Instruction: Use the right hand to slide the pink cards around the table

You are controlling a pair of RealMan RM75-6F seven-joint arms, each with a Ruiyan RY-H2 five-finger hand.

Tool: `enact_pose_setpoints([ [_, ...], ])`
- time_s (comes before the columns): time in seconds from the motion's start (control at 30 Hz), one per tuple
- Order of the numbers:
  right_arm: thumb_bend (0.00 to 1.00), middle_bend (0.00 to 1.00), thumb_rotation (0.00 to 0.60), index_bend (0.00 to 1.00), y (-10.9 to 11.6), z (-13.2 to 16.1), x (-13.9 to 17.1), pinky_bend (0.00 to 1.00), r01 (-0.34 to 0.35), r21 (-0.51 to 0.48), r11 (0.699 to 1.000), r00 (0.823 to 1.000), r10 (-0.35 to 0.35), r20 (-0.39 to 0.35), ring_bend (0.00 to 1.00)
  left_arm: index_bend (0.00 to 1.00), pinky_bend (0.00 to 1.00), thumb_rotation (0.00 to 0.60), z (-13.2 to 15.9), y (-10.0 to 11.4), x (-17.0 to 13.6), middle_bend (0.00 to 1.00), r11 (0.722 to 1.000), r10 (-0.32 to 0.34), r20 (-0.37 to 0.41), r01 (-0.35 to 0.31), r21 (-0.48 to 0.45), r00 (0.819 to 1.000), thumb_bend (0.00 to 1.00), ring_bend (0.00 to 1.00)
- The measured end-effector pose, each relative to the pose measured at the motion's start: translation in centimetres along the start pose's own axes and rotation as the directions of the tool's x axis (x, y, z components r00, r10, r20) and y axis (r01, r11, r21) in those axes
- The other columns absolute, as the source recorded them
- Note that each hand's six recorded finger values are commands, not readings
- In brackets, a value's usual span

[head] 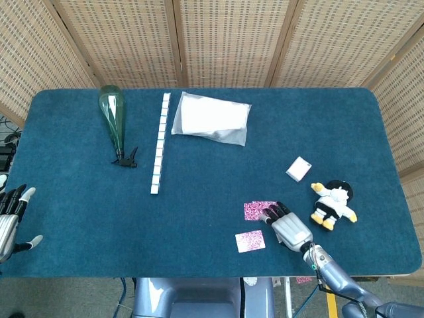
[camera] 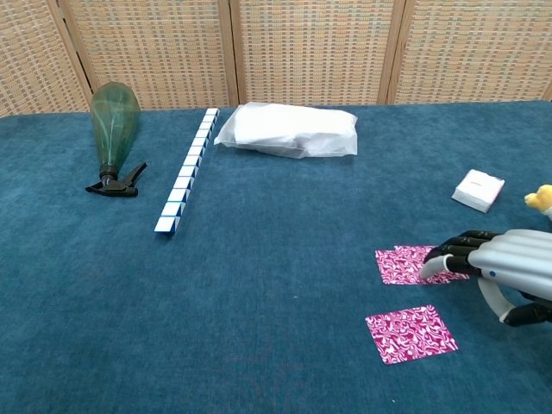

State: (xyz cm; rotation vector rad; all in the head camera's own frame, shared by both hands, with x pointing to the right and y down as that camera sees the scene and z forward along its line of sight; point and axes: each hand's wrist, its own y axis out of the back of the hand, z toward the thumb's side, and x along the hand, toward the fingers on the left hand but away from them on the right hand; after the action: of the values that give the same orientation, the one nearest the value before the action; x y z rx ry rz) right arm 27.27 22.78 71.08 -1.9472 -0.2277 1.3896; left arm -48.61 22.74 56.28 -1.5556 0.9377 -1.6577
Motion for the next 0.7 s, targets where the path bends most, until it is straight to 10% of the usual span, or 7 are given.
enact_pose_setpoints([
  [0.7, 1.00, 0.12, 0.600, 0.15, 2.1, -2.6, -2.9, 0.02, -0.012, -0.026, 1.000, 0.993, 0.015, 0.116, 0.00, 0.00, 0.00, 0.600, 0.0, 0.0, 0.0, 0.00, 1.000, -0.001, -0.002, 0.001, 0.001, 1.000, 0.01, 0.00],
])
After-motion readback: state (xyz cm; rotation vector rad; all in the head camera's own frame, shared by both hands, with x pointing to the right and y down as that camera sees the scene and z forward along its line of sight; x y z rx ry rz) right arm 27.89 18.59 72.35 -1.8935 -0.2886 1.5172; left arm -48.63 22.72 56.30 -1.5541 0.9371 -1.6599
